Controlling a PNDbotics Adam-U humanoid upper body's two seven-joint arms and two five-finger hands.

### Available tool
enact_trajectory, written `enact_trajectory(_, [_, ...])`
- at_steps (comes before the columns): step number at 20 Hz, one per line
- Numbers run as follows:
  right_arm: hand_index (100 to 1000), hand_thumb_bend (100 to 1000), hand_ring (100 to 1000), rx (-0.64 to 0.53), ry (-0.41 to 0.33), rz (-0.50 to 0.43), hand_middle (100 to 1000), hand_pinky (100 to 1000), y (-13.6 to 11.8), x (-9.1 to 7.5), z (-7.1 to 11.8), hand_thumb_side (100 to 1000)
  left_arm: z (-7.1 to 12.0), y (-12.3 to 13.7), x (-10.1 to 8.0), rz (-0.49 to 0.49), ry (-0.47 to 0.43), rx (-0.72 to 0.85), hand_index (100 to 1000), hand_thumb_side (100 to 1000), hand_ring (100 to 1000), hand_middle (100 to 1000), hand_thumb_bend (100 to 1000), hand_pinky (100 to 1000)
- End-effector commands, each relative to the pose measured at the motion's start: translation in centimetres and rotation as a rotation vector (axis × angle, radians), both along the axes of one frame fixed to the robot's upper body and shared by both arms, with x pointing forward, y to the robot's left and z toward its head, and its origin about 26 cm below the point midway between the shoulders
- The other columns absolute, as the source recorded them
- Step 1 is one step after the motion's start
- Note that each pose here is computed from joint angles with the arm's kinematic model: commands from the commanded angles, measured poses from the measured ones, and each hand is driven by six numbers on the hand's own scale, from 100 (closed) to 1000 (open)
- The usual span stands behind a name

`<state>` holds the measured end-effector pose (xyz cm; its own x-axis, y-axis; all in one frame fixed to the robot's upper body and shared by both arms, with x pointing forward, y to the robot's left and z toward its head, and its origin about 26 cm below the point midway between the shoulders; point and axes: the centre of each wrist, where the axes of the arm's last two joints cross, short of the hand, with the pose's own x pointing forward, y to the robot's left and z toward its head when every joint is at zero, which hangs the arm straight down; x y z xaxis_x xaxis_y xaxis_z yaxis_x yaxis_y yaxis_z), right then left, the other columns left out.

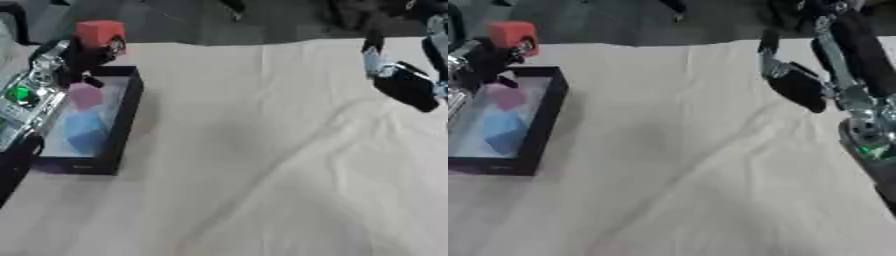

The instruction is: Pick up the objects with one hand, pass them to the other hand, and then place them into the box on the other side of the table.

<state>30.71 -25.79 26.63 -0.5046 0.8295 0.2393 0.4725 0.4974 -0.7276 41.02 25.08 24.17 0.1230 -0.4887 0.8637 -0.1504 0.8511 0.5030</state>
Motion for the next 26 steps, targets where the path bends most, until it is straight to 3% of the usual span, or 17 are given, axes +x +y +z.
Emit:
enact_trajectory(1, [830, 100, 760, 0.076, -0.016, 0.006, 700, 797, -1.2, -0.6, 1.7, 364, 1.2, 2.8, 0.0, 0.143, -0.057, 0.084, 417, 344, 1000, 606, 100, 566])
enact_trajectory(7, [814, 100, 741, 0.225, -0.033, 0.035, 675, 787, -2.4, -0.8, 2.2, 395, -0.3, 5.7, 0.8, 0.234, -0.025, 0.165, 489, 267, 1000, 624, 100, 589])
enact_trajectory(12, [809, 100, 734, 0.281, -0.042, 0.025, 666, 784, -2.8, -0.8, 2.4, 423, -1.4, 6.8, 1.3, 0.221, 0.024, 0.221, 583, 189, 1000, 668, 100, 630])
enact_trajectory(15, [807, 100, 730, 0.299, -0.045, 0.022, 662, 784, -2.9, -0.8, 2.4, 429, -1.9, 7.6, 1.5, 0.237, 0.041, 0.264, 618, 172, 1000, 685, 199, 645])
enact_trajectory(19, [806, 100, 729, 0.313, -0.051, 0.021, 662, 784, -3.0, -0.9, 2.4, 437, -2.5, 8.5, 1.9, 0.273, 0.057, 0.321, 649, 161, 1000, 706, 265, 665])
enact_trajectory(25, [806, 100, 726, 0.322, -0.054, 0.017, 660, 784, -3.1, -0.9, 2.3, 442, -3.1, 9.3, 2.0, 0.289, 0.084, 0.363, 763, 183, 1000, 802, 398, 739])
enact_trajectory(26, [805, 100, 726, 0.324, -0.056, 0.016, 659, 784, -3.1, -0.9, 2.3, 443, -3.1, 9.4, 2.0, 0.289, 0.085, 0.369, 793, 231, 1000, 825, 508, 767])
